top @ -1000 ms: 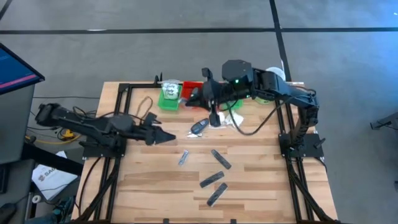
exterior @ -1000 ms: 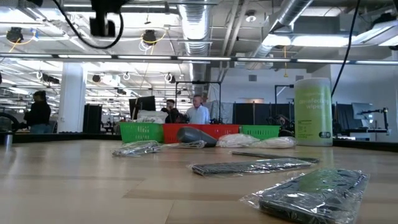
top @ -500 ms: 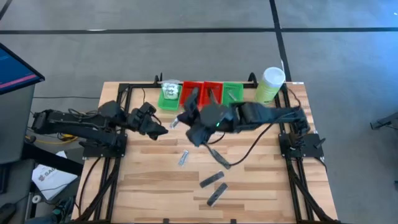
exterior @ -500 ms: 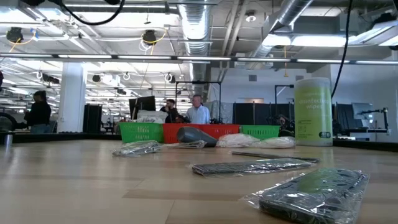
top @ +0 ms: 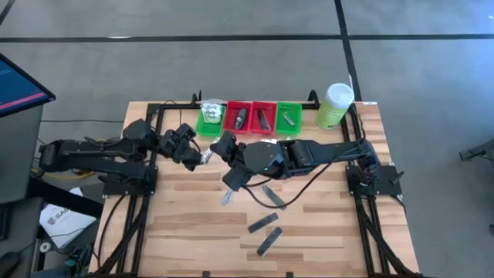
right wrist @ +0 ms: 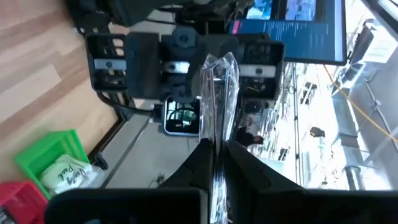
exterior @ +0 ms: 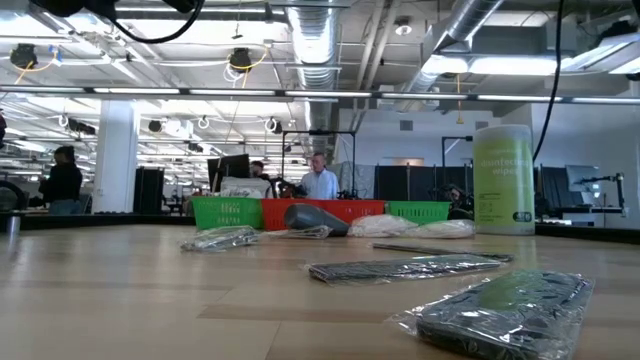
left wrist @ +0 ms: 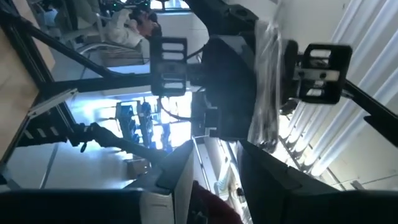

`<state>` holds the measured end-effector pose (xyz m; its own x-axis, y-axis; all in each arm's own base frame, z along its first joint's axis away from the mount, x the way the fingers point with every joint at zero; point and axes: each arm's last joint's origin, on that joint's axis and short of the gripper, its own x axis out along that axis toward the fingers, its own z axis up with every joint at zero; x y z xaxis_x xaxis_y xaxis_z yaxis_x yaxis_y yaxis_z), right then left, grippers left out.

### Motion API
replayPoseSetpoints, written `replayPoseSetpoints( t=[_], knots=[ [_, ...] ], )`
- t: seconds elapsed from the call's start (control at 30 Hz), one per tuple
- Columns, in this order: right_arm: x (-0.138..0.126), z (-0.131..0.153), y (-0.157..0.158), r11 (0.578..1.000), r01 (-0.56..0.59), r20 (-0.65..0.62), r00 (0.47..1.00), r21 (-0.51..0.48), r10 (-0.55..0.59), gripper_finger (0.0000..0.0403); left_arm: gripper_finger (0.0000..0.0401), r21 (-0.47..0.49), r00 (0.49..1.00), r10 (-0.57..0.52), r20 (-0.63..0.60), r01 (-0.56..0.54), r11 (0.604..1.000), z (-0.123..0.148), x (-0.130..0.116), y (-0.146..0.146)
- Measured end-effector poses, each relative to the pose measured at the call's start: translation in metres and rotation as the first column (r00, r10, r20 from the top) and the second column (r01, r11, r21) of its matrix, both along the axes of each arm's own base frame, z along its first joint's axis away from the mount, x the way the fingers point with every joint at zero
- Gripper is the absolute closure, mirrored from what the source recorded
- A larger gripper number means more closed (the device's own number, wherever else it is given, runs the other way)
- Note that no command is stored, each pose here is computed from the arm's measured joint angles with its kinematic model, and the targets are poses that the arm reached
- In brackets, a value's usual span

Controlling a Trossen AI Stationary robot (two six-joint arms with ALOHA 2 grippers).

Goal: Pick & Place Travel size toiletries
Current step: Put the nail cutter into the right green basket

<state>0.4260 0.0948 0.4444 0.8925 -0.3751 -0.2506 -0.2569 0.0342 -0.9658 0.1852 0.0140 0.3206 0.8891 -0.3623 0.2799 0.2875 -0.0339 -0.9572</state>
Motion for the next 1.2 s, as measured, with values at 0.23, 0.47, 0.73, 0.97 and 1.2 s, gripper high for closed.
replayPoseSetpoints(
  t=[0.23, 0.47, 0.73, 0.97, 1.2],
  knots=[
    [-0.004, 0.001, 0.009, 1.0, 0.002, 0.011, 1.0, 0.022, -0.002, 0.0385, 0.0284, 0.021, 0.993, -0.017, 0.115, 0.015, 1.0, 0.011, -0.006, 0.006],
    [-0.002, 0.002, 0.009, 1.0, 0.004, 0.034, 0.999, 0.031, -0.005, 0.0385, 0.0284, 0.009, 0.993, -0.054, 0.107, 0.053, 0.999, 0.009, 0.0, 0.006],
    [0.0, 0.001, 0.001, 0.999, 0.027, 0.027, 0.999, 0.029, -0.028, 0.0385, 0.0284, 0.003, 0.986, -0.065, 0.155, 0.065, 0.998, 0.011, 0.024, 0.011],
    [-0.004, 0.003, 0.0, 0.996, 0.048, 0.032, 0.998, 0.072, -0.05, 0.0385, 0.0284, 0.008, 0.977, -0.093, 0.19, 0.093, 0.996, 0.016, 0.037, 0.013],
    [-0.004, 0.001, 0.0, 0.995, 0.066, 0.027, 0.997, 0.076, -0.068, 0.0385, 0.0284, 0.008, 0.98, -0.077, 0.182, 0.077, 0.997, 0.015, 0.038, 0.022]
  ],
)
